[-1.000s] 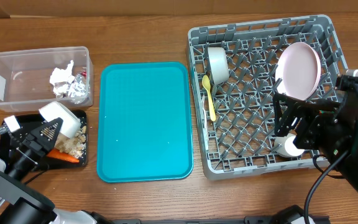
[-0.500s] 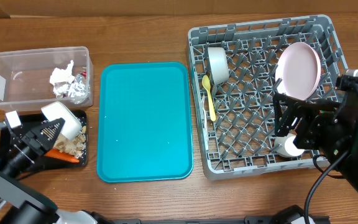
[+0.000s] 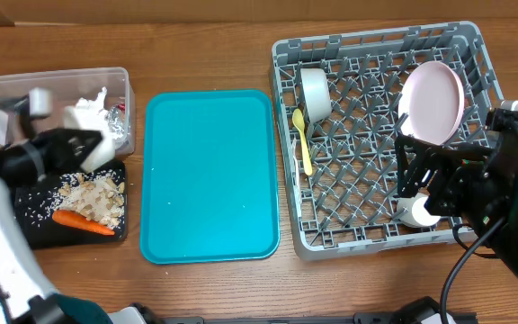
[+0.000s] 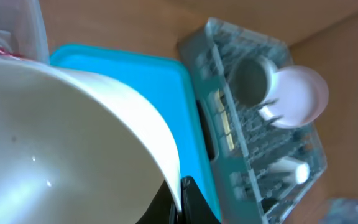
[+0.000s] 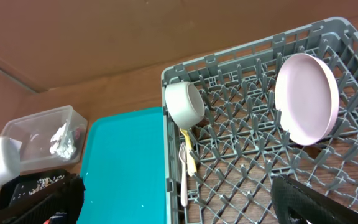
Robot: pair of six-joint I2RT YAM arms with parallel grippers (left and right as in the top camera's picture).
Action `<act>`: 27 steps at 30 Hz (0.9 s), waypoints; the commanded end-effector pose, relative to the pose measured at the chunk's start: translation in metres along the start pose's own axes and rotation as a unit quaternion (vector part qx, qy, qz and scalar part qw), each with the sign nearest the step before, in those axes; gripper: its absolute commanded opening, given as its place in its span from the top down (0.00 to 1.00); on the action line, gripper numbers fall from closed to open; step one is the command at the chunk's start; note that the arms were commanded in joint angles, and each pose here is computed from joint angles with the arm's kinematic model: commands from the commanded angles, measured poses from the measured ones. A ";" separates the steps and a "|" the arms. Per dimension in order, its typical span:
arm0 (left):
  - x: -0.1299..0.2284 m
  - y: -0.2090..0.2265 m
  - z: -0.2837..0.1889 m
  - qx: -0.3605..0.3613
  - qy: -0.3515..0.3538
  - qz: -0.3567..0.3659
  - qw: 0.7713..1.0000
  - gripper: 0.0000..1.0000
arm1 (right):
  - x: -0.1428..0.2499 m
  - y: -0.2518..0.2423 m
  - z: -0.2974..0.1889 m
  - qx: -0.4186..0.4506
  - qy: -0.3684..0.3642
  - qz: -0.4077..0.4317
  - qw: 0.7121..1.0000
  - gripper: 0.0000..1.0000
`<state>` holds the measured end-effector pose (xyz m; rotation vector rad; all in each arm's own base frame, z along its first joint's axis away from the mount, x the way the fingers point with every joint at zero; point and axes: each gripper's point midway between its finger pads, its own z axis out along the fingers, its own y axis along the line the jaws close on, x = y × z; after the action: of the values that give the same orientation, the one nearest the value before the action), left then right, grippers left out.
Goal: Sort waste into correct bins and load items into the dishwasher rack
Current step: 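Carry the empty bowl over the rack with the left gripper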
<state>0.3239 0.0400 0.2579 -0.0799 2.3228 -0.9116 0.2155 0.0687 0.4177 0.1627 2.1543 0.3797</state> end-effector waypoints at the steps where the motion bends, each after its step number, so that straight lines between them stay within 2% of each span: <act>1: 0.006 -0.018 0.027 -0.092 0.044 -0.039 0.994 0.96 | -0.003 0.000 -0.002 0.000 -0.008 0.002 1.000 0.00; 5: 0.006 -0.075 0.078 -0.051 0.064 0.008 0.997 0.96 | -0.003 0.000 -0.002 0.000 -0.008 0.002 1.000 0.00; 8: 0.009 -0.143 0.110 0.051 0.068 0.073 0.994 0.96 | -0.003 0.000 -0.002 0.000 -0.008 0.002 1.000 0.00; 10: 0.011 -0.202 0.127 0.148 0.061 0.133 0.978 0.96 | -0.003 0.000 -0.002 0.000 -0.008 0.002 1.000 0.00; 13: 0.016 -0.247 0.148 0.203 0.054 0.160 0.965 0.96 | -0.003 0.000 -0.002 0.000 -0.008 0.002 1.000 0.00; 20: 0.056 -0.294 0.207 0.267 0.107 0.149 0.946 0.96 | -0.003 0.000 -0.002 0.000 -0.008 0.002 1.000 0.00; 27: 0.102 -0.325 0.255 0.336 0.166 0.135 0.917 0.96 | -0.003 0.000 -0.002 0.000 -0.008 0.002 1.000 0.00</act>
<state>0.3518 -0.3646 0.2682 0.6918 2.0725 -1.4788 0.2155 0.0688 0.4177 0.1621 2.1544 0.3799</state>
